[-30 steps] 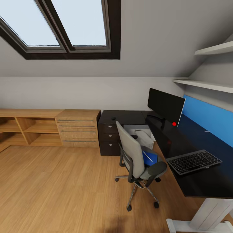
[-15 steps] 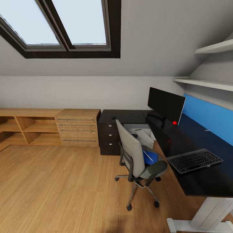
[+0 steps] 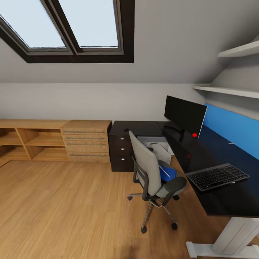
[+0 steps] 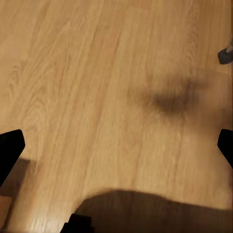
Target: In the bedroom, organize the workspace by keeping the computer under the desk, ensuring the monitor is on the desk, placing the keyboard on the desk next to the monitor, placing the mouse on the desk next to the keyboard, moving the folder from the swivel chair onto the desk next to the mouse, stacking the notebook on top of the folder with the pen on top of the notebook, and positioning the swivel chair next to the desk.
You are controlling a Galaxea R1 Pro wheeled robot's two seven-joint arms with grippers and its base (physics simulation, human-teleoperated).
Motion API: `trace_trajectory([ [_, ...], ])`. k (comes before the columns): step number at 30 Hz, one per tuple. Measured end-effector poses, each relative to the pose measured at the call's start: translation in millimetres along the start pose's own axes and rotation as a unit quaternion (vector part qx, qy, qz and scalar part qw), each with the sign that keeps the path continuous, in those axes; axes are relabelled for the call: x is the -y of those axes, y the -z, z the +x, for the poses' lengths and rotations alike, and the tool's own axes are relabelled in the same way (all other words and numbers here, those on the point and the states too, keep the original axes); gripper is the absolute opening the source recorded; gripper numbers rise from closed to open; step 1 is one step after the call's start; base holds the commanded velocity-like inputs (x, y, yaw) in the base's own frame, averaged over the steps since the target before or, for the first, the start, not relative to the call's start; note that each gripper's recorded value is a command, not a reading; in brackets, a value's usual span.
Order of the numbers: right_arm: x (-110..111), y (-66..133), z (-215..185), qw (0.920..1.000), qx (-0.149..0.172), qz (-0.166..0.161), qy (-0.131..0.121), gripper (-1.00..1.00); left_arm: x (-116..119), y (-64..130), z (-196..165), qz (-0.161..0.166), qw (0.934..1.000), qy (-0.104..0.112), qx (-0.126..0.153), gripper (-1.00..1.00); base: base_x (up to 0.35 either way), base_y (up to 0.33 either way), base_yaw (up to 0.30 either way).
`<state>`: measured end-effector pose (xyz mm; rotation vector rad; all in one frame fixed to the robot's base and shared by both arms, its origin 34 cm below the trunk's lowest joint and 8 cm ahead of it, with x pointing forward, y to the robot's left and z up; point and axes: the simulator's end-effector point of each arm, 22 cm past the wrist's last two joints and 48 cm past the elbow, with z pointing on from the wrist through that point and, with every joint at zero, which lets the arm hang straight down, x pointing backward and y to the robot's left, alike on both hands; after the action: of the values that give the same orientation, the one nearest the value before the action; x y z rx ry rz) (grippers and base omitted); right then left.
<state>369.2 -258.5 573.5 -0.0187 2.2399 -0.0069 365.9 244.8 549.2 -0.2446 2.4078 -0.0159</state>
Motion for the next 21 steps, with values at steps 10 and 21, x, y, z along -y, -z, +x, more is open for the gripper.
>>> trace_trajectory([
  [10, -4, -9.5, 13, 1.0, -0.001, -0.004, 0.001, 1.0, 29, -12.7, 0, 0.015, 0.9997, 0.015, 0.014, 1.0, 0.0, 0.0, 0.0],
  [21, -4, -20.7, 26, 1.0, 0.0, -0.002, -0.002, 1.0, 28, -33.5, -26, 0.019, 0.9981, 0.016, 0.056, 1.0, 0.0, 0.0, 0.0],
])
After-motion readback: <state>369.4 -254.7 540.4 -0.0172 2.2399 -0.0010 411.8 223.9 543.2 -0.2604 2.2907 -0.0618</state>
